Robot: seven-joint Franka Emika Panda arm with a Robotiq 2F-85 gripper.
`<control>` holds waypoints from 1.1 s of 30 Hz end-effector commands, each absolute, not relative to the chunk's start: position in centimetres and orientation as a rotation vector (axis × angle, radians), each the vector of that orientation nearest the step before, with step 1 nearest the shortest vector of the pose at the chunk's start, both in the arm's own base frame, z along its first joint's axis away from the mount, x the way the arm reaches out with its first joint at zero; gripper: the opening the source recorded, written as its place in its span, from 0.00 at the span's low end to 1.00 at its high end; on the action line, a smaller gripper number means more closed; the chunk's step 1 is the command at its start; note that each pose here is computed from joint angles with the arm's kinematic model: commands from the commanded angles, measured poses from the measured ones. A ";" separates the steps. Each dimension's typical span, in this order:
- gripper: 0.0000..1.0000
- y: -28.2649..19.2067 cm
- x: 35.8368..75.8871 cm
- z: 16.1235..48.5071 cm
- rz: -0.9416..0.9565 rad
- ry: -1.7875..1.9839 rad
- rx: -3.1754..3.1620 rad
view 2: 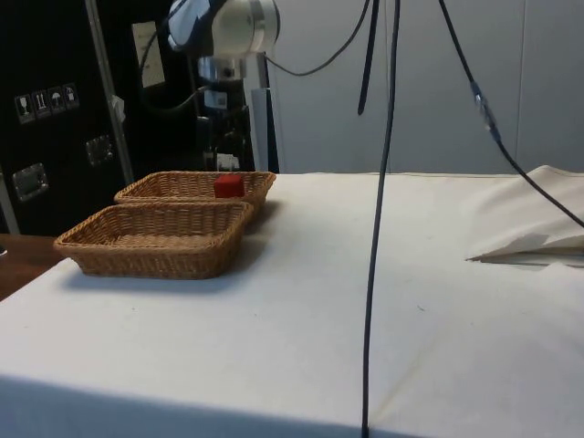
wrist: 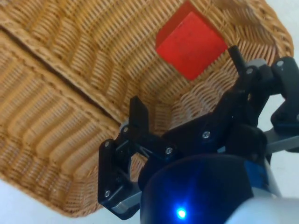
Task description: Pick up the red cube and place it into the right basket.
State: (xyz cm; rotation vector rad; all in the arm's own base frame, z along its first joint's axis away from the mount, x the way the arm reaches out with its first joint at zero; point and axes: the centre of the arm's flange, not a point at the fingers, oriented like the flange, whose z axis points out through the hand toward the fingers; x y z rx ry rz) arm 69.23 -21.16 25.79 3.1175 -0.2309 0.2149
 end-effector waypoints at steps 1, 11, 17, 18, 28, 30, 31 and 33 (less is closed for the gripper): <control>1.00 -20.8 68.9 26.6 0.223 -0.235 3.118; 1.00 -19.1 67.8 29.4 0.235 -0.234 3.134; 1.00 -17.3 67.0 31.2 0.226 -0.219 3.137; 1.00 -17.1 66.9 31.5 0.226 -0.216 3.136; 1.00 -14.4 65.9 33.7 0.213 -0.187 3.133; 1.00 -14.3 65.9 33.7 0.209 -0.182 3.140; 1.00 -13.8 65.7 34.1 0.211 -0.181 3.133; 1.00 -13.1 65.3 34.6 0.207 -0.174 3.135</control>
